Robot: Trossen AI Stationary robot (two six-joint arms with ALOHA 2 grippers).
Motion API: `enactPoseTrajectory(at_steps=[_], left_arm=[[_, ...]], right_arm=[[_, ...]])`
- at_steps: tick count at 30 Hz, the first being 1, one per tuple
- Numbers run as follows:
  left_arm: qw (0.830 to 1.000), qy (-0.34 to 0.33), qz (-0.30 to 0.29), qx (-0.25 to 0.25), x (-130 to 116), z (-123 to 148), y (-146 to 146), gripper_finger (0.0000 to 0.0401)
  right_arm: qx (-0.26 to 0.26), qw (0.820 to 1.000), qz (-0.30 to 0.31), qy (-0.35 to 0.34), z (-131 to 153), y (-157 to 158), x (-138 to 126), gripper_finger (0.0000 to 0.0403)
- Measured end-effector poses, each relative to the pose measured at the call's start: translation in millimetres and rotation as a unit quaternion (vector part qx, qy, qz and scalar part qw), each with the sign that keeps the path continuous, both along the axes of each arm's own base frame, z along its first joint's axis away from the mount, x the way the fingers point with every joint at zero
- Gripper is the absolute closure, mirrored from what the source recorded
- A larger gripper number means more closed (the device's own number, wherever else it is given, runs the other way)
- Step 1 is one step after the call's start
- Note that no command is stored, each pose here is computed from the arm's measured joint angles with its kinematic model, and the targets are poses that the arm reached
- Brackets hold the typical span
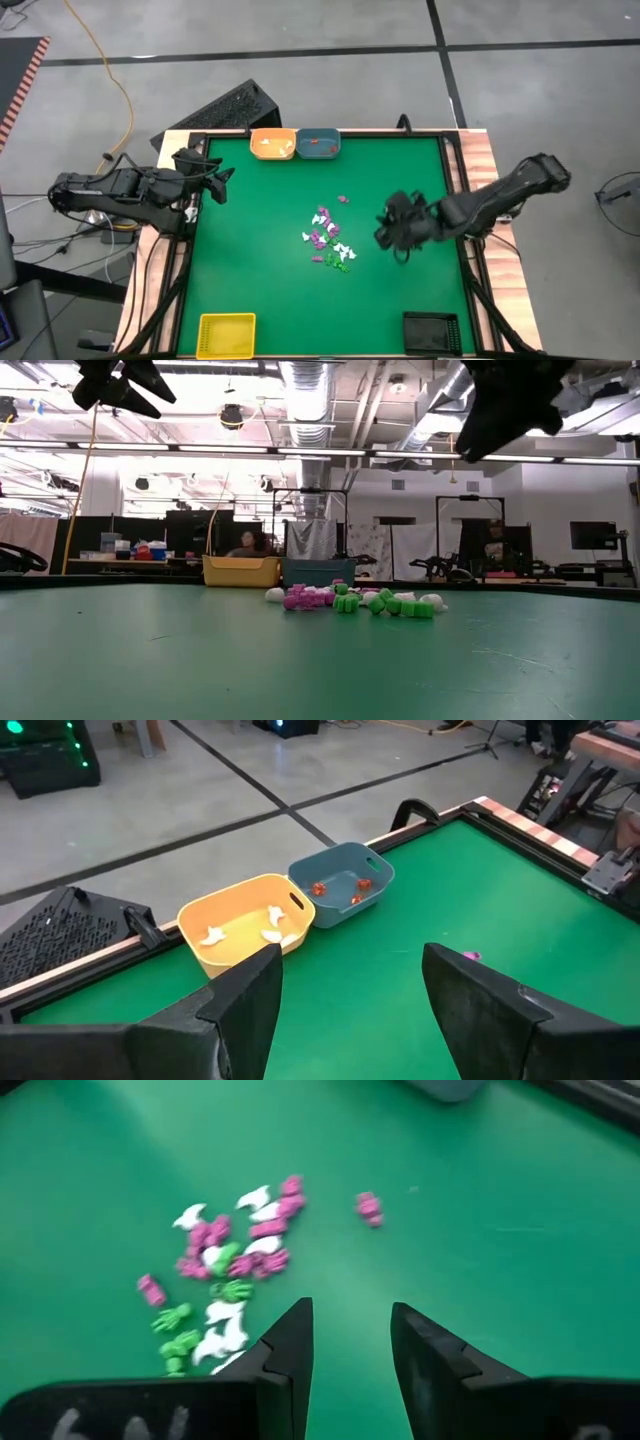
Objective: Sort Halloween decoration
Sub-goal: Put the white ghost into the orange bin
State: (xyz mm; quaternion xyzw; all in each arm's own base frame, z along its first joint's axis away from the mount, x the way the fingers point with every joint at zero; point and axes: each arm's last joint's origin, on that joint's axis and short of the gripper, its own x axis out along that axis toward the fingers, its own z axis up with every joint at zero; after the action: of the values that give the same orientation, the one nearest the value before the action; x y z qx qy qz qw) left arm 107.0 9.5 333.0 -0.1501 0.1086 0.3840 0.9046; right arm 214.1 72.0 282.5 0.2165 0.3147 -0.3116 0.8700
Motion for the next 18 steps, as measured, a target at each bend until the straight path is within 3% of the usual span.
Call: enactPoseTrajectory(at_steps=[10,18], left_arm=[[1.0,0.02,-0.009,0.021,0.0,0.0,0.0,0.017],[0.999,0.027,-0.015,0.026,0.0,-0.2,-0.1,0.017]], right_arm=[[-0.004,1.0,0.002,-0.01,-75.1,59.9,52.6,0.0273],[-0.025,0.998,-0.042,-0.033,-122.9,71.4,77.4,0.0273]])
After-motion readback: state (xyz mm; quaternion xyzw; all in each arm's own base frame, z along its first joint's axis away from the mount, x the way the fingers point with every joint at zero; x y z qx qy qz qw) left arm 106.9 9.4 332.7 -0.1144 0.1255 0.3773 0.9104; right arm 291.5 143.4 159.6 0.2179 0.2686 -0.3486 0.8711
